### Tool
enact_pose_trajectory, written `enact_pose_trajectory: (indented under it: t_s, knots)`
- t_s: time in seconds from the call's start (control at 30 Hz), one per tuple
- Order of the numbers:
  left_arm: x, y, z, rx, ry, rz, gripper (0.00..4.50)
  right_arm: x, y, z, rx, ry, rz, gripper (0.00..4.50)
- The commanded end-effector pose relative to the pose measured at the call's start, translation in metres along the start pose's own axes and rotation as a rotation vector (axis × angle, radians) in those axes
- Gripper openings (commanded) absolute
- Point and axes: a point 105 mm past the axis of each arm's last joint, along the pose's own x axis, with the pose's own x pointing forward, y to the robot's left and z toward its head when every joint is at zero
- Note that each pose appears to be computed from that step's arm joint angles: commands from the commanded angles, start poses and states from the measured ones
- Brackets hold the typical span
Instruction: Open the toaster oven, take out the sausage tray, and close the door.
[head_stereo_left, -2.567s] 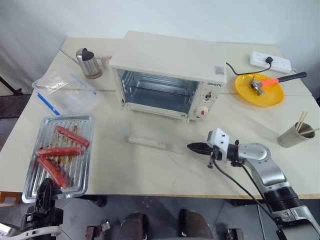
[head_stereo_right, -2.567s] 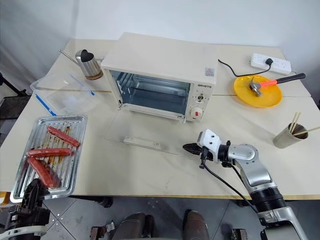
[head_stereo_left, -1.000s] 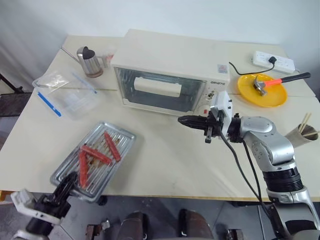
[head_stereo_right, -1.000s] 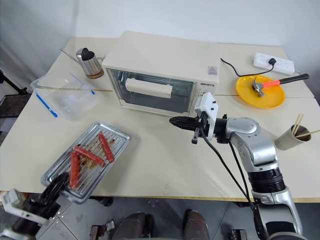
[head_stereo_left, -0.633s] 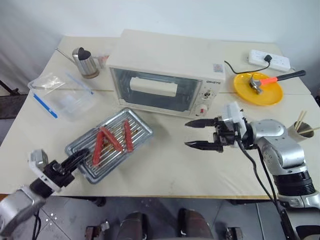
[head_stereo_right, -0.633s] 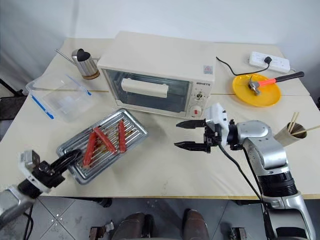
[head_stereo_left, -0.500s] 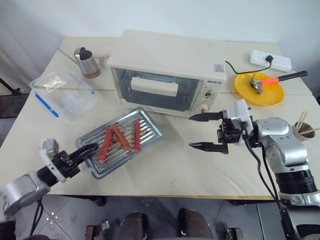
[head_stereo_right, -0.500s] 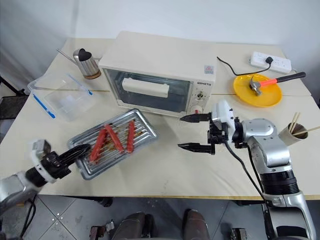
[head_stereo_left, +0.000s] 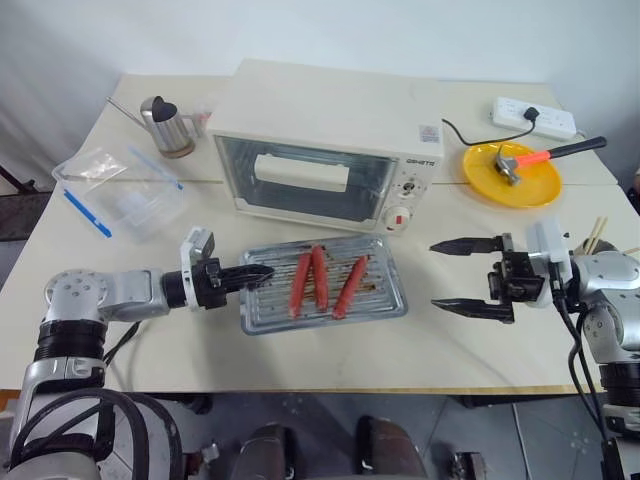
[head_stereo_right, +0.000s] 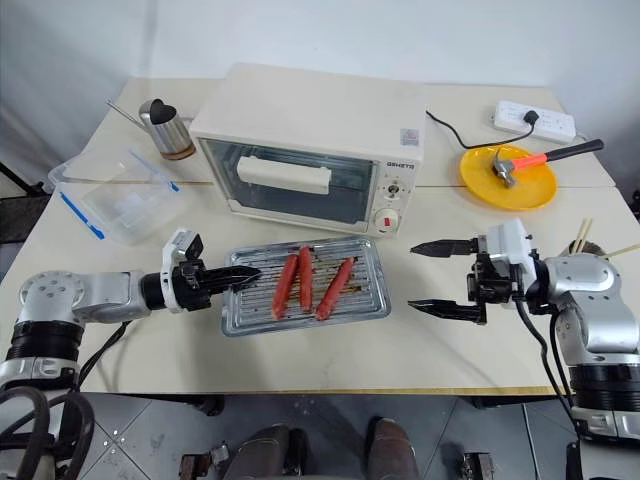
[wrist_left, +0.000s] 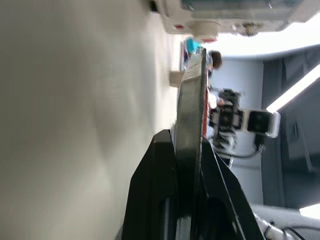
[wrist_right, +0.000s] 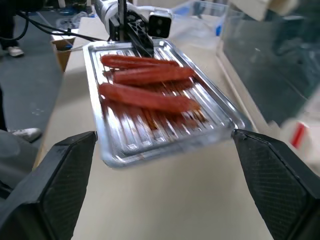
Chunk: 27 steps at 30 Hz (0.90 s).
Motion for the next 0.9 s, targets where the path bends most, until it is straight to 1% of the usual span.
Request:
enact_pose_trajectory:
  t_s: [0.03, 0.1, 0.2, 0.37, 0.4, 0.5, 0.57, 0.6, 0.63, 0.67, 0.77, 0.87, 0.9]
  knots:
    - [0.011, 0.005, 0.004, 0.019, 0.043, 0.03, 0.0, -0.042, 0.001, -0.015, -0.043, 0.106, -0.04, 4.49]
    - [0.012, 0.007, 0.008, 0.022, 0.048, 0.036, 0.0, -0.055, -0.004, -0.022, -0.031, 0.15, -0.078, 4.49]
    - [0.012, 0.013, 0.009, 0.023, 0.068, 0.055, 0.0, -0.063, -0.009, -0.025, -0.037, 0.177, -0.105, 4.49]
    - [0.012, 0.022, 0.01, 0.044, 0.091, 0.087, 0.0, -0.061, -0.021, -0.019, -0.061, 0.147, -0.13, 4.49]
    - [0.013, 0.023, 0.011, 0.047, 0.094, 0.09, 0.67, -0.059, -0.022, -0.017, -0.065, 0.139, -0.127, 4.5]
    - [0.012, 0.023, 0.014, 0.058, 0.098, 0.094, 1.29, -0.053, -0.024, -0.013, -0.072, 0.124, -0.116, 4.5]
    - [0.007, 0.023, 0.018, 0.08, 0.098, 0.117, 1.91, -0.049, -0.026, -0.011, -0.076, 0.114, -0.104, 4.5]
    - [0.004, 0.022, 0.02, 0.097, 0.095, 0.126, 2.33, -0.047, -0.027, -0.01, -0.077, 0.112, -0.098, 4.5]
    - [0.001, 0.021, 0.023, 0.119, 0.087, 0.137, 2.48, -0.045, -0.028, -0.009, -0.078, 0.111, -0.094, 4.5]
    - [-0.003, 0.021, 0.027, 0.138, 0.078, 0.147, 2.81, -0.044, -0.028, -0.009, -0.078, 0.112, -0.09, 4.5]
    - [-0.019, 0.024, 0.038, 0.237, 0.061, 0.222, 3.62, -0.042, -0.031, -0.008, -0.075, 0.12, -0.083, 4.5]
    - [-0.034, 0.024, 0.043, 0.369, 0.085, 0.264, 4.45, -0.042, -0.032, -0.01, -0.069, 0.139, -0.075, 4.5]
    - [-0.037, 0.025, 0.041, 0.402, 0.109, 0.279, 4.45, -0.042, -0.032, -0.011, -0.068, 0.145, -0.072, 4.5]
